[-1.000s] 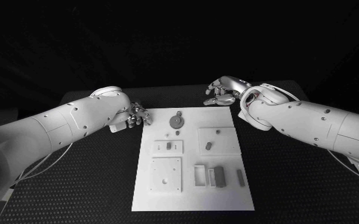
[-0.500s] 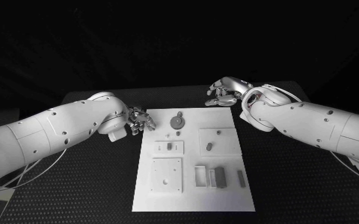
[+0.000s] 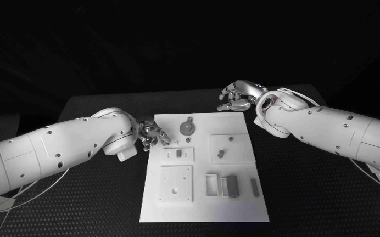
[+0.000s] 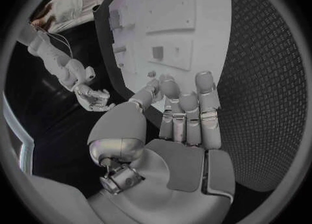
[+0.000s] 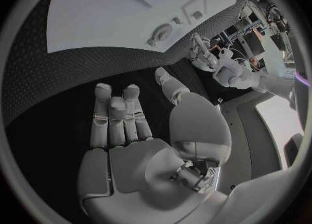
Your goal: Assemble the parts on the task board
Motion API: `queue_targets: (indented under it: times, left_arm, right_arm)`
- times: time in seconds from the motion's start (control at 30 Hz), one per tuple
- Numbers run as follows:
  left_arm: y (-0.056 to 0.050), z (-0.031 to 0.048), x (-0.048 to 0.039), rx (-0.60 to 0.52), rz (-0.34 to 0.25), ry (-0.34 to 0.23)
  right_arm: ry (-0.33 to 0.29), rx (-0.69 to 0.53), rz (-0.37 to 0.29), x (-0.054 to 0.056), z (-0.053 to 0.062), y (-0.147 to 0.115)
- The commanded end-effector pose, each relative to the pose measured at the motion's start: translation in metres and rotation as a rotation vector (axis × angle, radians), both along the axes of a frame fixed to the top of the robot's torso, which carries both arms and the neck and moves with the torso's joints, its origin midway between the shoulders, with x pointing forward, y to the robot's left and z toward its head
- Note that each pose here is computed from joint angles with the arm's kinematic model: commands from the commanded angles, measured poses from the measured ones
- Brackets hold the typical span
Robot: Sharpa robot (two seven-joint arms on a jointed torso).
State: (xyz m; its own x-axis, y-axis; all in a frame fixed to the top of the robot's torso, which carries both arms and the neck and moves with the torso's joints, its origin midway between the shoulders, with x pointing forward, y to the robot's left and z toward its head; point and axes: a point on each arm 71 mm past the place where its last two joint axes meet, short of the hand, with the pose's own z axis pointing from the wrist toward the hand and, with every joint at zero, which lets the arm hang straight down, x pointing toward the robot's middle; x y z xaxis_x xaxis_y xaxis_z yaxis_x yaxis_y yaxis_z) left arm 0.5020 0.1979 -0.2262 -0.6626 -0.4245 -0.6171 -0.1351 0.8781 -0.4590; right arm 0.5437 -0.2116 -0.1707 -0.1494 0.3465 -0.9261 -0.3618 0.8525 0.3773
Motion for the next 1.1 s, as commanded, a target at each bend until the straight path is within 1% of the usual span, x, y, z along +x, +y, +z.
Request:
queue_targets:
  times: [0.03,0.23,0.3,0.4,0.53,0.7,1.0,1.1]
  left_arm:
    - [-0.002,0.0014,-0.0025,0.036,0.001,-0.058]
    - [-0.004,-0.0067,-0.0106,0.061,-0.019,-0.041]
    - [-0.005,-0.0091,-0.0126,0.071,-0.026,-0.043]
    - [-0.006,-0.0110,-0.0137,0.084,-0.036,-0.049]
    - [-0.009,-0.0154,-0.0165,0.097,-0.052,-0.039]
    - [-0.011,-0.0191,-0.0180,0.105,-0.059,-0.037]
    - [-0.015,-0.0223,-0.0181,0.127,-0.076,-0.038]
    - [-0.014,-0.0235,-0.0182,0.136,-0.078,-0.040]
  right_arm:
    - [0.007,-0.006,0.014,-0.001,-0.001,0.001]
    - [0.009,-0.007,0.013,-0.001,-0.001,0.001]
    - [0.009,-0.007,0.012,-0.001,-0.001,0.000]
    - [0.009,-0.007,0.013,-0.001,-0.001,0.001]
    - [0.010,-0.007,0.013,-0.001,-0.001,0.001]
    - [0.010,-0.007,0.012,0.000,-0.001,0.000]
    - [0.010,-0.007,0.014,-0.001,-0.001,0.001]
    - [0.010,-0.007,0.014,-0.001,-0.001,0.001]
